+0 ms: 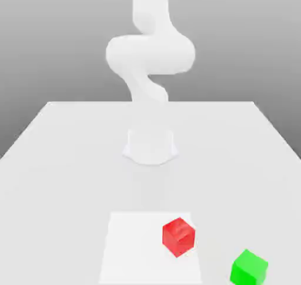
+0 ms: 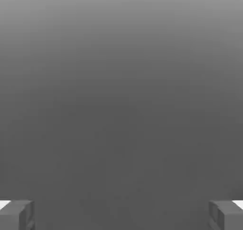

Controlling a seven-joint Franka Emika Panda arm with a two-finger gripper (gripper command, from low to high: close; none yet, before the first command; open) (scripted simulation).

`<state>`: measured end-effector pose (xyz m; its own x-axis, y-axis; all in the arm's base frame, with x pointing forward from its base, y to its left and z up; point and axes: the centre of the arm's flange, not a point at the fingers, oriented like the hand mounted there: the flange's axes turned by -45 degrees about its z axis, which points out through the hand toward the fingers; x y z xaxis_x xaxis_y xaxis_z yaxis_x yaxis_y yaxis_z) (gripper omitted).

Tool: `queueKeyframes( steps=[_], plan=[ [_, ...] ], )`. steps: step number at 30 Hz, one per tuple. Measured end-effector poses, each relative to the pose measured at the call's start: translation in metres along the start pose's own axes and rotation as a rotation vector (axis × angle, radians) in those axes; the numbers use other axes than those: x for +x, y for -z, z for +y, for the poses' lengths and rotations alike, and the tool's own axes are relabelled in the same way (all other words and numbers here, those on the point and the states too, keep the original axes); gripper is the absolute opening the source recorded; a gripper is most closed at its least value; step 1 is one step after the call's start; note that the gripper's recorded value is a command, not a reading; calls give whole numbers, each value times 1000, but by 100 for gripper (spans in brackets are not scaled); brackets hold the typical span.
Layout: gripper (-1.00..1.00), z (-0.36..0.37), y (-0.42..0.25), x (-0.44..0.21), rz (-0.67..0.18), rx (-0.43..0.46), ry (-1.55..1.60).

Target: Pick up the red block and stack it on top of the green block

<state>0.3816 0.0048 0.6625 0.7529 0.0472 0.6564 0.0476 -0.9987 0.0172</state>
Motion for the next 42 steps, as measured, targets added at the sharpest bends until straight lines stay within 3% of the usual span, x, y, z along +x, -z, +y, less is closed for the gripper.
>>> queueKeyframes(
  steps=[11,21,26,27,34,42],
  plan=[
    [0,-35,-233,-101,-366,107,287],
    [0,-63,-357,-267,-671,219,543],
    [0,-63,-398,-309,-689,226,556],
    [-100,-63,-404,-315,-690,226,556],
    [-100,-63,-406,-317,-691,226,556],
    [-100,-82,-366,-261,-690,230,572]
  ],
)
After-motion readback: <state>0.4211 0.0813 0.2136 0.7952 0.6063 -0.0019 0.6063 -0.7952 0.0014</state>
